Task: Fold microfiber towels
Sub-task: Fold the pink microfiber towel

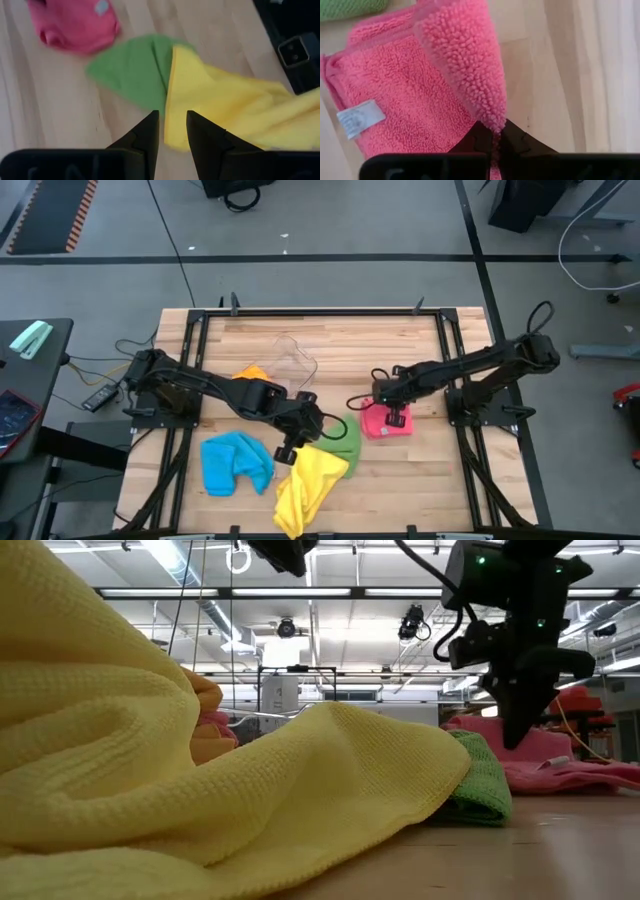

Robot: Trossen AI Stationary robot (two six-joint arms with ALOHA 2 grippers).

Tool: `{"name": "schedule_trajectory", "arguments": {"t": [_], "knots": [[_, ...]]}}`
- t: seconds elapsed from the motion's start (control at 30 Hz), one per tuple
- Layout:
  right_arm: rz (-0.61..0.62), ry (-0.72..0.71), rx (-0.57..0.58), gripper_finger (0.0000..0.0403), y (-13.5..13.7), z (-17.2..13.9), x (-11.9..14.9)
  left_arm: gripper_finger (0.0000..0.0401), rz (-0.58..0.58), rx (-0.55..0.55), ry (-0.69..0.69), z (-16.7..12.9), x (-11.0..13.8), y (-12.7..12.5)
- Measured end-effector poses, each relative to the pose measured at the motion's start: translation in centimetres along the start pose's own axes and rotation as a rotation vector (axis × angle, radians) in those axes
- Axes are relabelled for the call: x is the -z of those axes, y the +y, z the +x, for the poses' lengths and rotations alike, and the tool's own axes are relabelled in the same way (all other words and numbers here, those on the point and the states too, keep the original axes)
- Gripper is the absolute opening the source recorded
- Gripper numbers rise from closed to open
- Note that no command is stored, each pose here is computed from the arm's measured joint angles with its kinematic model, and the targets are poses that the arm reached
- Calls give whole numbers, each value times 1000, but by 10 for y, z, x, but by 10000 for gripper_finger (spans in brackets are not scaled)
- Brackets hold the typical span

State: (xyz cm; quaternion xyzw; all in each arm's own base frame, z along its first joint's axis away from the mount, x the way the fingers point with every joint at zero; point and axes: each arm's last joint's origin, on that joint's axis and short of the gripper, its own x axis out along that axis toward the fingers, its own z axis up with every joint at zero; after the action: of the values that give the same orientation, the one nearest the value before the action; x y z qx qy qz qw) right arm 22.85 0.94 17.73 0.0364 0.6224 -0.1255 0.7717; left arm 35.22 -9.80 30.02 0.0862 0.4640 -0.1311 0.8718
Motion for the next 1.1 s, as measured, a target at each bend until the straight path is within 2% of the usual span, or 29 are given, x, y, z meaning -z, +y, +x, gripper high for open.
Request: {"name": "schedule_trajectory", "arguments": {"t": [0.1,0.3,0.37,0.43,0.53,0.67,0.8,0.87,0.97,1.1], "knots": [[7,-11,19,17,6,-1,2,107,46,-9,-32,14,-5,2],[-19,2,17,18,11,-2,5,101,215,-22,-61,48,-11,3],[-21,0,16,18,11,-2,5,94,240,-22,-63,53,-11,4],[-22,1,15,18,11,-2,5,84,240,-8,-130,58,-9,9],[-24,-2,12,18,11,-2,4,68,218,1,-180,67,9,17],[-25,-19,7,18,11,-2,3,48,193,-50,-284,91,38,26],[-3,-55,-6,18,13,-3,-1,31,140,-190,-461,109,55,33],[20,-71,-13,18,13,-3,-2,23,79,-238,-527,119,62,37],[59,-102,-29,18,14,-3,-6,15,-28,-245,-620,133,64,43],[96,-162,-30,18,14,-3,-11,11,-99,-228,-605,166,64,49]]}}
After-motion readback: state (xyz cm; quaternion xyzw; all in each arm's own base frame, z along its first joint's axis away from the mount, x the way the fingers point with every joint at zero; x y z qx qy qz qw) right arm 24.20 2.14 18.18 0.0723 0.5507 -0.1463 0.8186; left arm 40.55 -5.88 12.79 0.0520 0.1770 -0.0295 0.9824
